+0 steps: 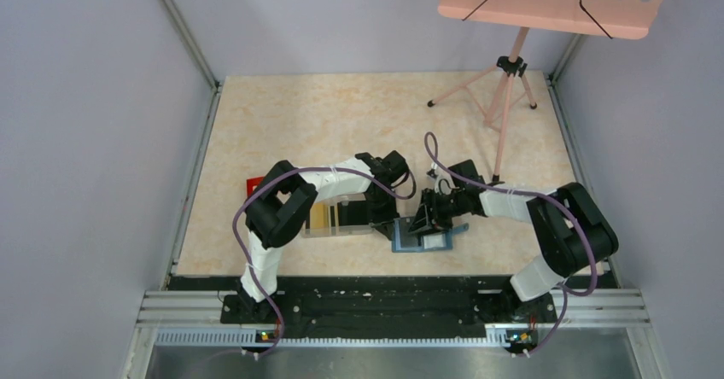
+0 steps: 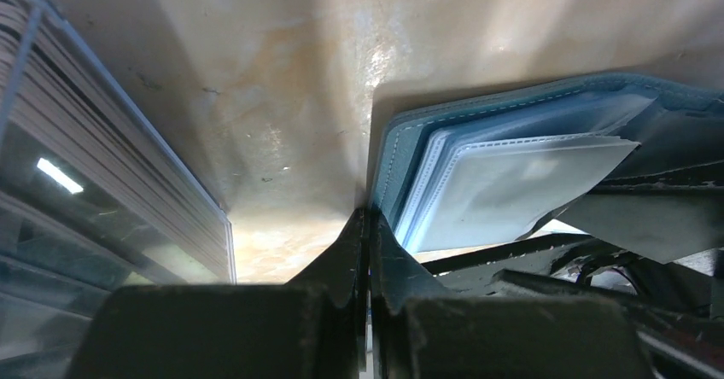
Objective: Put the credit cards into the card holder
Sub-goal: Insert the credit card into the card holder.
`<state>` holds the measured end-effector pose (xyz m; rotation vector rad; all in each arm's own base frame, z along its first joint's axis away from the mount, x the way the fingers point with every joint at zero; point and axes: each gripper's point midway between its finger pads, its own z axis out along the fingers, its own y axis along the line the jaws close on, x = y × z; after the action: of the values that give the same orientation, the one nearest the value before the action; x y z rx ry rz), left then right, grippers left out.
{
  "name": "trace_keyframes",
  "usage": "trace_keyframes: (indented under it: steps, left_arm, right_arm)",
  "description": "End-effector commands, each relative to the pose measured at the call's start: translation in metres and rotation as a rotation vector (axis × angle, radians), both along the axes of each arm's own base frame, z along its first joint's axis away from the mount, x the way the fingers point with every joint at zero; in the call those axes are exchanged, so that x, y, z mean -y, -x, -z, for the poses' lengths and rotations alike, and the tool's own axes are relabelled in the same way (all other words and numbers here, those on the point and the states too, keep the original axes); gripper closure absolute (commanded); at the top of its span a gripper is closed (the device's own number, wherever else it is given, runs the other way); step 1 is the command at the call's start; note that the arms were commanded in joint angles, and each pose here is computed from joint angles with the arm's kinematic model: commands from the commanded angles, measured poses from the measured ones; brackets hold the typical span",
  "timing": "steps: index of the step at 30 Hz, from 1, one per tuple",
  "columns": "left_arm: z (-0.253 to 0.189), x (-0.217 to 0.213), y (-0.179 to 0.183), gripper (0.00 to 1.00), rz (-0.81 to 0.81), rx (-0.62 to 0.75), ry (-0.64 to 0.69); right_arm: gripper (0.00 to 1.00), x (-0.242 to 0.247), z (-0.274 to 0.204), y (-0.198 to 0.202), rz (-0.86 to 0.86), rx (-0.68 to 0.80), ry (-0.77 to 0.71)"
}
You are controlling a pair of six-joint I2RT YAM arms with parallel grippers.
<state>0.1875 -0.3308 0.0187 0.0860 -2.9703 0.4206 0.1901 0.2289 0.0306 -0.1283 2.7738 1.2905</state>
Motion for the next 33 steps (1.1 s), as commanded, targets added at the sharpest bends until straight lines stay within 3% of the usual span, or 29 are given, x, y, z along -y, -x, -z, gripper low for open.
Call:
trace_keyframes:
  steps: [1, 11, 15, 17, 20, 27, 33]
  left_arm:
    - [-0.001, 0.029, -0.009, 1.00, 0.011, 0.036, 0.110]
    - [-0.009, 0.025, -0.011, 0.99, 0.000, 0.067, 0.110]
    - [-0.021, 0.024, -0.016, 0.83, -0.007, 0.115, 0.121]
    - [-0.033, 0.026, -0.020, 0.66, -0.009, 0.149, 0.141]
    - [-0.044, 0.030, -0.024, 0.58, -0.016, 0.175, 0.178]
    - [-0.055, 0.043, -0.025, 0.56, -0.030, 0.176, 0.263]
    - [-0.049, 0.014, -0.031, 0.56, -0.042, 0.206, 0.083]
  right_arm:
    - [0.56, -0.014, -0.015, -0.005, -0.003, 0.029, -0.028]
    - [0.39, -0.015, -0.023, -0.006, -0.007, 0.043, -0.024]
    - [0.37, -0.006, -0.023, -0.006, -0.011, 0.058, 0.048]
    - [0.36, 0.000, -0.025, -0.009, -0.020, 0.085, 0.093]
    - [0.36, 0.003, -0.032, -0.013, -0.026, 0.121, 0.111]
    - [0.42, 0.002, -0.047, -0.018, -0.035, 0.153, 0.110]
    - [0.38, 0.004, -0.045, -0.014, -0.046, 0.141, 0.114]
